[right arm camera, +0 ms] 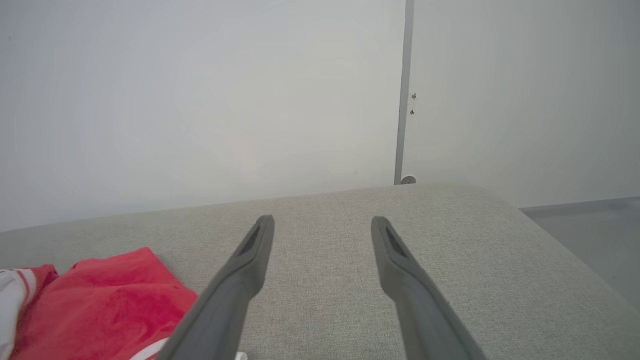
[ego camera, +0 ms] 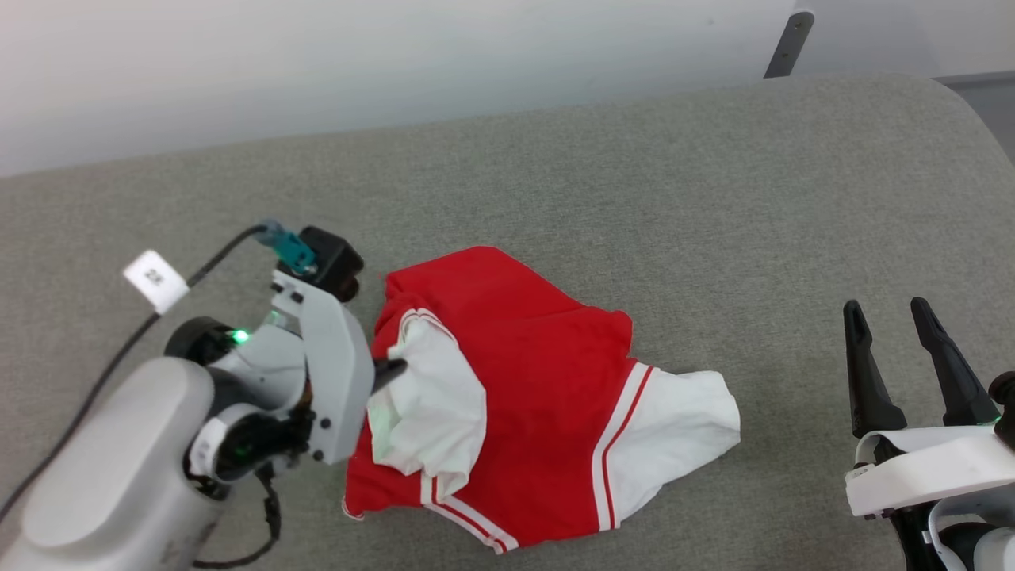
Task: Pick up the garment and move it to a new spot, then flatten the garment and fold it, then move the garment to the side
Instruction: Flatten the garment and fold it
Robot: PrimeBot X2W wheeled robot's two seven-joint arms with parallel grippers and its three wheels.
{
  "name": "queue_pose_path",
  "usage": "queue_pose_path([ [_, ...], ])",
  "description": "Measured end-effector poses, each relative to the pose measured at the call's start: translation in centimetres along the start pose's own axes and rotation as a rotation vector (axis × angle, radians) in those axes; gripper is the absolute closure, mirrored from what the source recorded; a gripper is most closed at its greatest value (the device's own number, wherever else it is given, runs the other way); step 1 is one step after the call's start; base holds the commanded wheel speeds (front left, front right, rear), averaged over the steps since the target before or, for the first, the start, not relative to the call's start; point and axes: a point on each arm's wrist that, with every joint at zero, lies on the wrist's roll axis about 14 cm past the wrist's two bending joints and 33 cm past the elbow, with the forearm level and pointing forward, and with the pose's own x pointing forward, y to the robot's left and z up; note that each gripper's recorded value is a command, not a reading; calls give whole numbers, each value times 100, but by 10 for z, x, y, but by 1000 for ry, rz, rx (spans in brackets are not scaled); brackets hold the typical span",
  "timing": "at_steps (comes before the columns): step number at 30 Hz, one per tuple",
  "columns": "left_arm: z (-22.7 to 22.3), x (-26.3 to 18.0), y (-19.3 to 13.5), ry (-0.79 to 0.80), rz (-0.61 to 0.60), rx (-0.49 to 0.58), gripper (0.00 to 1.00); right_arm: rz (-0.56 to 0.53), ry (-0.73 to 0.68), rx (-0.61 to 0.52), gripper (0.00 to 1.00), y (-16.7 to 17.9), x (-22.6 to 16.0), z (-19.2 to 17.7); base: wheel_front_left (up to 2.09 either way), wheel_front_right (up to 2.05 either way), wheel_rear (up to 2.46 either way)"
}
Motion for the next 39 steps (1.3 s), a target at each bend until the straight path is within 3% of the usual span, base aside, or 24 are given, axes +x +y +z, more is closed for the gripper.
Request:
queue_pose_path([
  [14, -10, -46, 69, -6, 233, -29, 100, 19, 4, -5, 0, 5, 3, 1, 0, 0, 0],
  [28, -50, -57, 144, 92, 454, 51, 100, 38, 37, -25, 0, 7, 9, -5, 0, 0, 0],
  [29, -49, -56, 148, 89, 463, 59, 93, 38, 38, -27, 0, 7, 9, -6, 0, 0, 0],
  [31, -50, -52, 155, 89, 475, 66, 94, 37, 41, -30, 0, 6, 10, -6, 0, 0, 0],
  [32, -52, -50, 157, 91, 475, 68, 88, 37, 41, -32, 0, 6, 12, -6, 0, 0, 0],
  [34, -59, -45, 164, 111, 484, 68, 95, 34, 43, -36, 0, 5, 13, -6, 0, 0, 0],
  [38, -70, -34, 173, 124, 491, 35, 70, 26, 56, -41, 0, 1, 14, -10, 0, 0, 0],
  [39, -71, -32, 174, 117, 490, 24, 55, 26, 56, -42, 0, 1, 14, -10, 0, 0, 0],
])
